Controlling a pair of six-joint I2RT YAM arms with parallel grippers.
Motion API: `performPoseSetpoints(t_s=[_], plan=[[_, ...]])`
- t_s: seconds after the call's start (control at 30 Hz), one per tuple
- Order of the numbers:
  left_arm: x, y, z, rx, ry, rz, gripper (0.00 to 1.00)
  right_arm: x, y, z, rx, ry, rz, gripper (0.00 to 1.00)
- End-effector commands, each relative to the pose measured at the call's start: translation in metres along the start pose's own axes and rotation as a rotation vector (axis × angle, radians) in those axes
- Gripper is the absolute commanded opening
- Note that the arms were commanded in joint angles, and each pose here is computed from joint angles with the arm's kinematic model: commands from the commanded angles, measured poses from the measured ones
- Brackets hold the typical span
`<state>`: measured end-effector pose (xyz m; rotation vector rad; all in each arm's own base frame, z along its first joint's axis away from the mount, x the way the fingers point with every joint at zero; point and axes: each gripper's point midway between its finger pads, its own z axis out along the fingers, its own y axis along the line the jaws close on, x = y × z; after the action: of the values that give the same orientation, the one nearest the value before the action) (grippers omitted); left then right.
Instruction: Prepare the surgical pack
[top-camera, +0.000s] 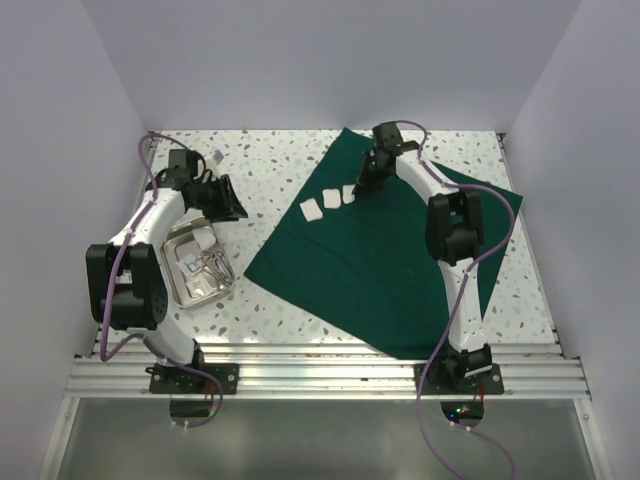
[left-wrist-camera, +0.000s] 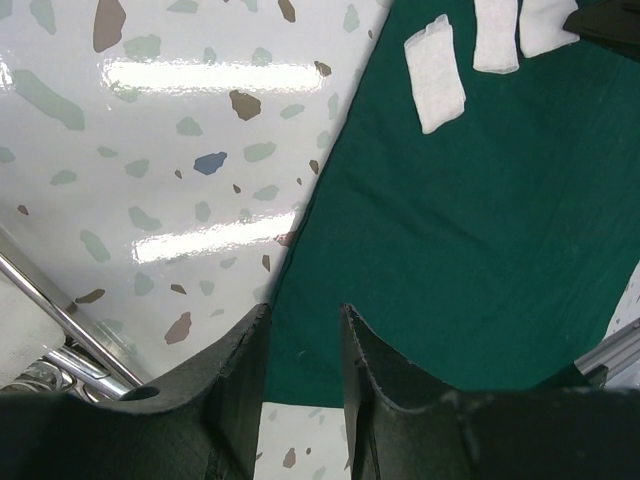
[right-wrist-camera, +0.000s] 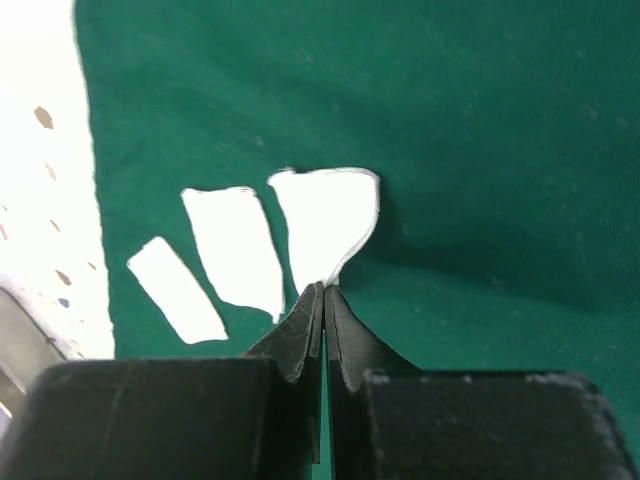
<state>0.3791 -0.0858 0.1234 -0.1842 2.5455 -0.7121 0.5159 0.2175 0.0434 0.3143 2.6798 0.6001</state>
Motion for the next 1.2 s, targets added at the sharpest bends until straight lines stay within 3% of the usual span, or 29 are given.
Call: performPoseSetpoints(t_s=[0.0,0.4,1.17], plan=[[-0.017,-0.009,-0.003,0.039,-0.045,0.038,0.37,-0.026,0.038,-0.035,-0.091,-0.079,-0.05,0.0],[-0.016,-0.01,-0.002,0.05,-0.045,0.034,0.37,-0.013,0.102,-0.05,-0.279,-0.055,-0.144,0.0],[-0.013,-0.01,-0.001,0.057,-0.036,0.034,0.4,0.028,0.064,0.004,-0.239,0.091,-0.124,0.0]])
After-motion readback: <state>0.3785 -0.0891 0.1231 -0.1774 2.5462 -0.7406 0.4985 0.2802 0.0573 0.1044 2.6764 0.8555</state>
